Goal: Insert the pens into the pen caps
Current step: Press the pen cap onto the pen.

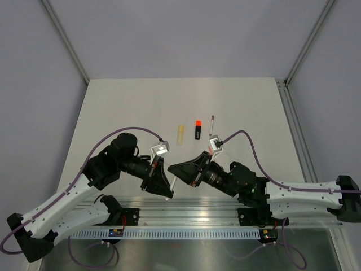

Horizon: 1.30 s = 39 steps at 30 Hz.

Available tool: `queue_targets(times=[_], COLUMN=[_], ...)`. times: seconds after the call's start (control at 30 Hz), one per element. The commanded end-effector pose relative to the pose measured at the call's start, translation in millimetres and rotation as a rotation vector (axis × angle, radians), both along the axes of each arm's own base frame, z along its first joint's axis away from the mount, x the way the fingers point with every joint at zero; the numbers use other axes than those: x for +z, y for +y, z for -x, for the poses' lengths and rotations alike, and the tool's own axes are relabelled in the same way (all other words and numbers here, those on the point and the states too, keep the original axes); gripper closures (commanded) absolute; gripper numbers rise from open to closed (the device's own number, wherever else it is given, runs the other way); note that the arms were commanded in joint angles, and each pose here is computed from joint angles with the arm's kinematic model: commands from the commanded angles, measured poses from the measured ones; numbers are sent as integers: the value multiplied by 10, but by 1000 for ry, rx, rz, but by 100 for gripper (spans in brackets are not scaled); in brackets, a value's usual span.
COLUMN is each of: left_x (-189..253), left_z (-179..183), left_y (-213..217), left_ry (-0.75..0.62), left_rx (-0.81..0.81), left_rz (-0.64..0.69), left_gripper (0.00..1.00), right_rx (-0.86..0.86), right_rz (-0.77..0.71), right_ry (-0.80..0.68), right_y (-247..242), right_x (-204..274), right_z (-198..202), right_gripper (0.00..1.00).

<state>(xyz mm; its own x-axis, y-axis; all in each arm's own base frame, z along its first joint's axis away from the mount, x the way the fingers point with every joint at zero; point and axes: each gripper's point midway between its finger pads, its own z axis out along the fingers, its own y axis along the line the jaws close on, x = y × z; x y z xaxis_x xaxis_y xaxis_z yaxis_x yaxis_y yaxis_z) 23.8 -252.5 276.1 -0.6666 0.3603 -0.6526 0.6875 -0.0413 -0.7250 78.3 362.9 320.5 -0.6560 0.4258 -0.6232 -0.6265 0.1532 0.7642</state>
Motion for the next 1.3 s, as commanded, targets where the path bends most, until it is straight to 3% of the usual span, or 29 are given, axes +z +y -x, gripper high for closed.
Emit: queue_targets(times=[0.0,0.27,0.43,0.57,0.83,0.9,0.93,1.0,1.03,1.2,1.27], left_x=[1371,1282,1207,1021,776,711,684,606,596,496,476], left_z=[-919,-979,-961,-942,-723,-689,-678,-669,-664,-693,-679], left_y=[-160,-187,-198,-240,-333,-353,-359,-361,-361,-364,-377], left_ry=[-499,-470,-410,-322,-293,-281,-277,-264,-261,-273,-269], left_rx=[373,383,389,381,379,374,377,379,381,404,394], left_rz=[434,420,447,463,446,440,439,436,440,431,432], left_gripper=[100,100,100,100,100,100,100,100,100,100,100], right_rx=[526,554,474,434,30,-44,-53,-96,-113,-174,-181], right_rz=[619,678,785,603,388,353,312,306,274,228,260], right_ry=[190,179,158,86,17,10,2,-33,-45,-148,-186], right_y=[-267,-364,-459,-282,-96,-134,-147,-235,-258,-453,-516], right_x=[-1995,-2115,-2205,-1918,-1087,-908,-694,-505,-303,356,411], right_z=[1306,1389,1320,1243,388,186,140,14,-25,-260,-289], right_gripper=[100,100,100,100,99,84,69,58,47,41,40])
